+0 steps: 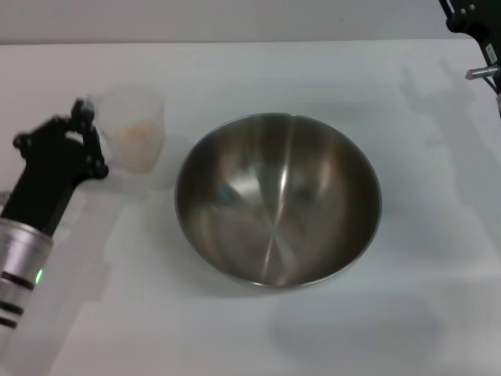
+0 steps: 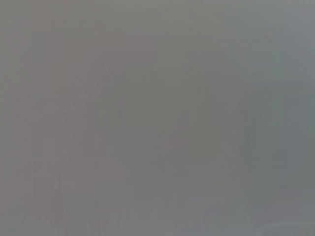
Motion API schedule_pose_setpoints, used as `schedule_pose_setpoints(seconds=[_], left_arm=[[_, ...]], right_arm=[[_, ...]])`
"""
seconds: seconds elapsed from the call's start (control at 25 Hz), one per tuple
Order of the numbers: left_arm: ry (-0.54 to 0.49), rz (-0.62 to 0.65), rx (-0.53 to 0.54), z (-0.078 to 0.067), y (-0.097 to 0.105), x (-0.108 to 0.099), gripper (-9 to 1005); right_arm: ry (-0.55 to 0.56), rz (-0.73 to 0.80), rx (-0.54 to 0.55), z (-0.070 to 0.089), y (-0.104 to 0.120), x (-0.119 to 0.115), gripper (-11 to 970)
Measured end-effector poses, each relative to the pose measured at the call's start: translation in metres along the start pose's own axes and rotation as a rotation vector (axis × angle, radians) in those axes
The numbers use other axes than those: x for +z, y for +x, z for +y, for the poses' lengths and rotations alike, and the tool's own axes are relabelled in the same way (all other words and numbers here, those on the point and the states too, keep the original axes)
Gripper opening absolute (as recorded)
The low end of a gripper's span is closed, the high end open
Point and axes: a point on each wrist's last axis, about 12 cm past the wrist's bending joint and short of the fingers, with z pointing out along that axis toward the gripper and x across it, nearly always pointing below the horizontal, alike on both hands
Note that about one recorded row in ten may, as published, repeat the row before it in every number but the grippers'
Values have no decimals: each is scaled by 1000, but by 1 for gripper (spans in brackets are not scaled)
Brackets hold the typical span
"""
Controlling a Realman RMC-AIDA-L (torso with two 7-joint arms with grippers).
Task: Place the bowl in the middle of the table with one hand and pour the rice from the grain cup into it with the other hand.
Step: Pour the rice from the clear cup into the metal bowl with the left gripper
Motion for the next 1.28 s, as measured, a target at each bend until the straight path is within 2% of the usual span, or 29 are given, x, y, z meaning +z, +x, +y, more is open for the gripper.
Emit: schedule_pose_setpoints(seconds=[0.08, 0.12, 0.16, 0.2, 0.36, 0.64, 0.76, 0.8, 0.88, 1.04, 1.08, 1.2, 1.24, 1.28], left_arm=[[0, 0, 0, 0, 0, 0, 22], [6, -50, 75, -1, -7, 6, 22], [54, -158, 307, -9, -21, 21, 22], [77, -192, 412, -14, -24, 24, 22], [115, -274, 706, -27, -31, 30, 22], [203, -420, 1130, -48, -33, 28, 23], [221, -448, 1243, -54, -32, 28, 23], [221, -448, 1243, -54, -32, 28, 23], [217, -464, 1380, -60, -31, 29, 23], [214, -472, 1419, -61, -30, 28, 23], [206, -505, 1529, -63, -30, 28, 23], [201, -523, 1587, -64, -30, 27, 23], [192, -549, 1666, -66, -30, 27, 23], [190, -562, 1701, -67, -30, 26, 24]], right_arm=[[2, 1, -1, -1, 0, -1, 695], [2, 1, -1, -1, 0, -1, 695], [2, 1, -1, -1, 0, -1, 695], [2, 1, -1, -1, 0, -1, 695], [2, -1, 0, 0, 0, 0, 695], [2, -2, 0, 0, 0, -1, 694], [3, -2, 0, 0, 0, -1, 694], [4, -2, -1, -1, 0, -1, 694], [5, -1, -2, -1, 0, -1, 694], [5, -1, -3, -1, 0, -1, 694], [5, -1, -3, -1, 0, -1, 694], [5, 4, -15, -3, 1, -2, 694], [5, 4, -15, -3, 1, -2, 694], [6, 9, -21, -4, 2, -3, 694]])
